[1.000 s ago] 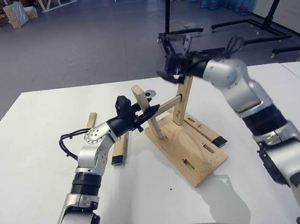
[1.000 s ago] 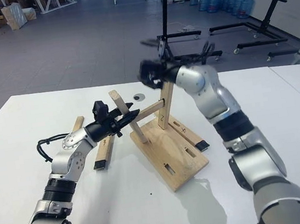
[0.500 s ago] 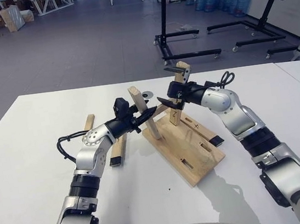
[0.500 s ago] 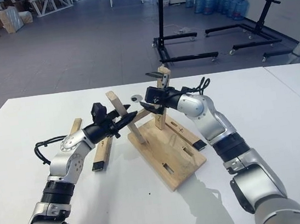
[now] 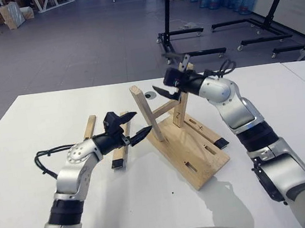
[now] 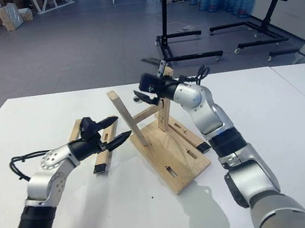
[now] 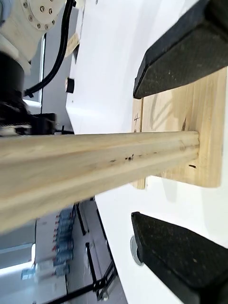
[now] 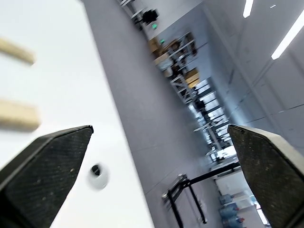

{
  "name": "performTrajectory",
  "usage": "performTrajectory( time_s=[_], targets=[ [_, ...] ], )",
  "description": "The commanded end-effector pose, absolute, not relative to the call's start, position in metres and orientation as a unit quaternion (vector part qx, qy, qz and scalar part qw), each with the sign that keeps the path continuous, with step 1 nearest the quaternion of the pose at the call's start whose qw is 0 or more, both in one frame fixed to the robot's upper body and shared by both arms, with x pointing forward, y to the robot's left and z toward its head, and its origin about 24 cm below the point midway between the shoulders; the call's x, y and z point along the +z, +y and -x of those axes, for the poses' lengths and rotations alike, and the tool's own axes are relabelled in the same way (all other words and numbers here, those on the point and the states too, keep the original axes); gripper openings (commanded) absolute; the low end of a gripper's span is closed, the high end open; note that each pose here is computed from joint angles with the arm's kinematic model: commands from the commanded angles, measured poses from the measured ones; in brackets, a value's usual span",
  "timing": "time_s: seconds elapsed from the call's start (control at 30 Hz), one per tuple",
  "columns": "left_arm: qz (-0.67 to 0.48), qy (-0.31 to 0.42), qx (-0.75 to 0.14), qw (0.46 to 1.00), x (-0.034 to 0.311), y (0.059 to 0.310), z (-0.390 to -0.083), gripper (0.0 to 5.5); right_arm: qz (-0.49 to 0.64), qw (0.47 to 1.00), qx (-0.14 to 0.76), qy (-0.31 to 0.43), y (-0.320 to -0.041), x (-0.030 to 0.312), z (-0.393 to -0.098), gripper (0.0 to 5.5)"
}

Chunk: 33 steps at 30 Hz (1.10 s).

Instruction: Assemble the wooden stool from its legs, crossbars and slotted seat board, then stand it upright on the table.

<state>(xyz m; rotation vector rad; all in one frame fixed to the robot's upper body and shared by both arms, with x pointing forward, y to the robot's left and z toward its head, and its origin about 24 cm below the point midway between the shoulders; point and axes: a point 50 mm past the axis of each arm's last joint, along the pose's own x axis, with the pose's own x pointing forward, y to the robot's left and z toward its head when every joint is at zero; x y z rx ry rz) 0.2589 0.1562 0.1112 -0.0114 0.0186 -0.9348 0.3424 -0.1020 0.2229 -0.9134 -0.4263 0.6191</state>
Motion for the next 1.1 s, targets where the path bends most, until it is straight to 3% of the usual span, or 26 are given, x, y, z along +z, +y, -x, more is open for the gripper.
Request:
performTrajectory(
  time_s=[0.03, 0.13, 0.3, 0.37, 0.4, 0.47, 0.6, 0.7, 0.83, 1.1],
  targets=[
    [0.037, 0.007, -0.399, 0.916, 0.124, 0.182, -0.245, 5.04, 0.429, 0.825, 0.264, -0.257, -0.102, 0.274, -0.341, 5.23],
    [0.078, 0.008, -0.339, 0.938, 0.126, 0.202, -0.241, 5.04, 0.449, 0.815, 0.292, -0.223, -0.111, 0.262, -0.337, 5.23],
    [0.108, 0.030, -0.258, 0.960, 0.119, 0.211, -0.238, 5.04, 0.438, 0.815, 0.373, -0.068, -0.121, 0.142, -0.319, 5.23],
    [0.107, 0.046, -0.229, 0.966, 0.113, 0.213, -0.241, 5.04, 0.435, 0.810, 0.389, -0.050, -0.115, 0.121, -0.314, 5.23],
    [0.104, 0.054, -0.213, 0.970, 0.110, 0.215, -0.243, 5.04, 0.432, 0.810, 0.392, -0.057, -0.112, 0.122, -0.314, 5.23],
    [0.098, 0.063, -0.175, 0.978, 0.106, 0.223, -0.249, 5.04, 0.409, 0.827, 0.370, -0.109, -0.108, 0.161, -0.321, 5.23],
    [0.057, 0.061, -0.071, 0.994, 0.113, 0.248, -0.264, 5.04, 0.301, 0.870, 0.293, -0.260, -0.126, 0.292, -0.320, 5.23],
    [0.037, 0.095, -0.026, 0.994, 0.106, 0.254, -0.278, 5.04, 0.248, 0.884, 0.267, -0.292, -0.145, 0.331, -0.312, 5.23],
    [0.035, 0.155, -0.031, 0.987, 0.068, 0.248, -0.303, 5.04, 0.175, 0.918, 0.214, -0.285, -0.178, 0.343, -0.317, 5.23],
    [0.015, 0.230, -0.011, 0.973, 0.016, 0.249, -0.325, 5.04, 0.149, 0.938, 0.209, -0.233, -0.177, 0.312, -0.330, 5.23]
  ],
)
